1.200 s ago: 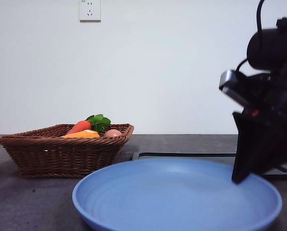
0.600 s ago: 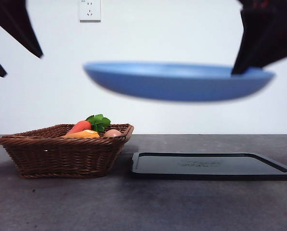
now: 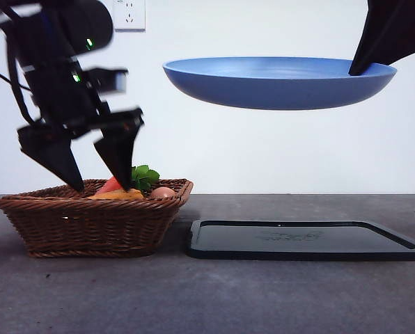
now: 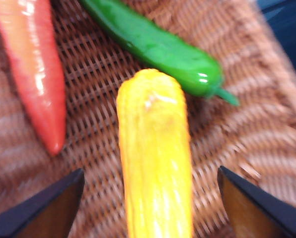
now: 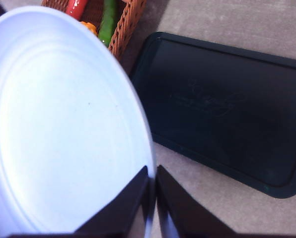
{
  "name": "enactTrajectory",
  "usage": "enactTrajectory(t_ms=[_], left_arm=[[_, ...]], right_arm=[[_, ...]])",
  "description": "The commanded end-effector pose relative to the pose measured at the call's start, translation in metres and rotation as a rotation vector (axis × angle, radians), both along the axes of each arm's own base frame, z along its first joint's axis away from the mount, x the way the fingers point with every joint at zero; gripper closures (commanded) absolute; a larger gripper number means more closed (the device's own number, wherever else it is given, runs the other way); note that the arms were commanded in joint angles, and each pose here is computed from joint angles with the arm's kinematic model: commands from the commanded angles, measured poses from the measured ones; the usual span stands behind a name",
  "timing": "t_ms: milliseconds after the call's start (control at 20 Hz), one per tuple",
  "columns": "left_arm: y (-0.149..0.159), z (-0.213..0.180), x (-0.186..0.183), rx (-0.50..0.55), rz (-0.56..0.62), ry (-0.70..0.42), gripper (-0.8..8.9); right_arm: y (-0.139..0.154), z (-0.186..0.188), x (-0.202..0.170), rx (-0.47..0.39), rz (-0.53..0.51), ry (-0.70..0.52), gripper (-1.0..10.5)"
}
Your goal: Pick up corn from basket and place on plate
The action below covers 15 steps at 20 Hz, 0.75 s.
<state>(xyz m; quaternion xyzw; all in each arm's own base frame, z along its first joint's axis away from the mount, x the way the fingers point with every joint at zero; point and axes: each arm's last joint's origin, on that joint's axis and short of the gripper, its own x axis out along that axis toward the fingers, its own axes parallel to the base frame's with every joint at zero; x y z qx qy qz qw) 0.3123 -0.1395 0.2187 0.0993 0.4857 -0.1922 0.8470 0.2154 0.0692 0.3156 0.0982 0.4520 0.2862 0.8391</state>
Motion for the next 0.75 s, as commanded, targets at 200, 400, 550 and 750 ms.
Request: enactTrajectory(t_ms=[200, 400, 550, 750], left_arm=[[-0.010, -0.025, 0.016, 0.034, -0.023, 0.041, 3.85], [-0.010, -0.033, 0.016, 0.052, -0.024, 0.084, 4.95], [-0.010, -0.033, 0.014, 0.052, -0.011, 0.102, 5.94], [-0.008, -0.017, 0.012, 0.053, -0.007, 0.108, 5.94]], right_arm=[[0.002, 0.006, 0.003, 0.008, 0.007, -0.027, 9.4], [0.001, 0.006, 0.003, -0.008, -0.005, -0.030, 9.4], [0.001, 0.006, 0.004, -0.008, -0.005, -0.030, 9.4], [0.001, 0.003, 0.005, -0.019, -0.011, -0.013, 9.4]])
